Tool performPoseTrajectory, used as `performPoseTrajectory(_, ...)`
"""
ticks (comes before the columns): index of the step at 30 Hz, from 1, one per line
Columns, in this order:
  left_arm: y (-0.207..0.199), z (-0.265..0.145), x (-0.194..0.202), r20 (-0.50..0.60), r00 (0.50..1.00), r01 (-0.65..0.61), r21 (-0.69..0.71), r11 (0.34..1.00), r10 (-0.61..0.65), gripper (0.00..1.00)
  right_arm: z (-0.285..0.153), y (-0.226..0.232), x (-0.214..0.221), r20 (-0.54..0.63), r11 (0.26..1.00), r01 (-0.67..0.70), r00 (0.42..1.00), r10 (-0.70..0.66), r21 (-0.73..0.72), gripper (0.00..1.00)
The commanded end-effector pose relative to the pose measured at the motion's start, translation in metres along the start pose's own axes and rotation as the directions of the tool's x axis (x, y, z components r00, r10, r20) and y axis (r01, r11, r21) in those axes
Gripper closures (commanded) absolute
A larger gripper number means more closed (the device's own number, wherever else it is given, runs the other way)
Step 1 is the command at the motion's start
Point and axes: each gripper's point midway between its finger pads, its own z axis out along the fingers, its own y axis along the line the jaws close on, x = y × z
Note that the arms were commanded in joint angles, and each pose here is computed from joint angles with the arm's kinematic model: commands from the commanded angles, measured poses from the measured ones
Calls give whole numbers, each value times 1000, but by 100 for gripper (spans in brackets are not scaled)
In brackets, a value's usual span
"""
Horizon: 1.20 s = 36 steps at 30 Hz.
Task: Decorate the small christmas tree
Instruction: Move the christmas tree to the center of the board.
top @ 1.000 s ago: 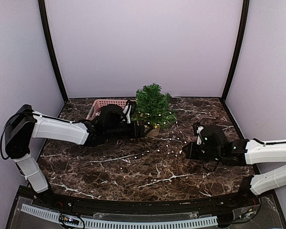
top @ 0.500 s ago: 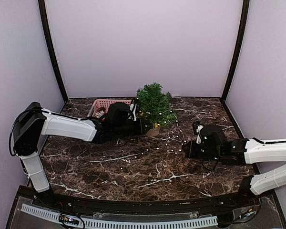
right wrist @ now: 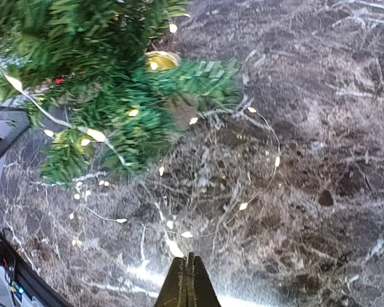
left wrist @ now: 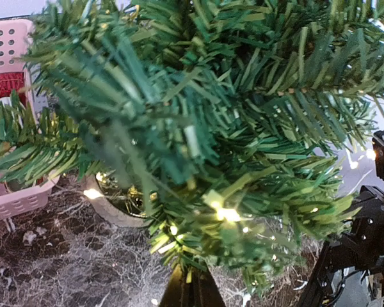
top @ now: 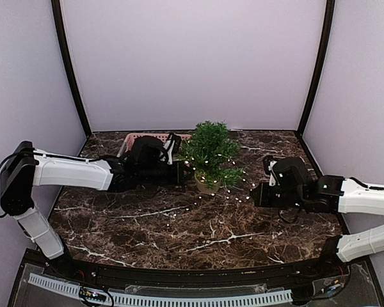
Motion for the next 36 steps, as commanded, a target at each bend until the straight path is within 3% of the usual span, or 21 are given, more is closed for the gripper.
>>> performPoseTrajectory(1, -5, -28, 4, -35, 997, -74, 23, 997, 75, 100, -14, 0, 10, -74, 1000, -6, 997, 6, -8, 100)
performPoseTrajectory(10, 7, -52, 17, -114, 973, -189, 111, 976, 201, 100, -23, -4, 12, -107, 1000, 16, 994, -13, 21, 100)
performPoseTrajectory(25, 37, -60, 1, -87, 910, -393, 120, 912, 404, 98, 17, 30, -13, -60, 991, 132, 989, -132, -5, 100)
performPoseTrajectory(27, 42, -61, -3, -71, 908, -407, 88, 909, 413, 89, 24, 37, -12, -72, 988, 150, 986, -151, -25, 100)
performPoseTrajectory(28, 43, -62, -4, -63, 908, -408, 78, 910, 413, 75, 27, 41, -11, -82, 986, 160, 983, -163, -40, 100)
performPoseTrajectory(32, 44, -83, -18, 31, 910, -414, 4, 910, 413, 40, 29, 45, -9, -98, 982, 182, 978, -186, -52, 100)
performPoseTrajectory(34, 47, -97, -22, 70, 912, -401, -44, 915, 404, 30, 27, 45, -9, -98, 981, 186, 977, -190, -52, 100)
performPoseTrajectory(36, 48, -114, -25, 113, 912, -387, -88, 918, 396, 26, 23, 42, -11, -88, 981, 192, 977, -195, -39, 100)
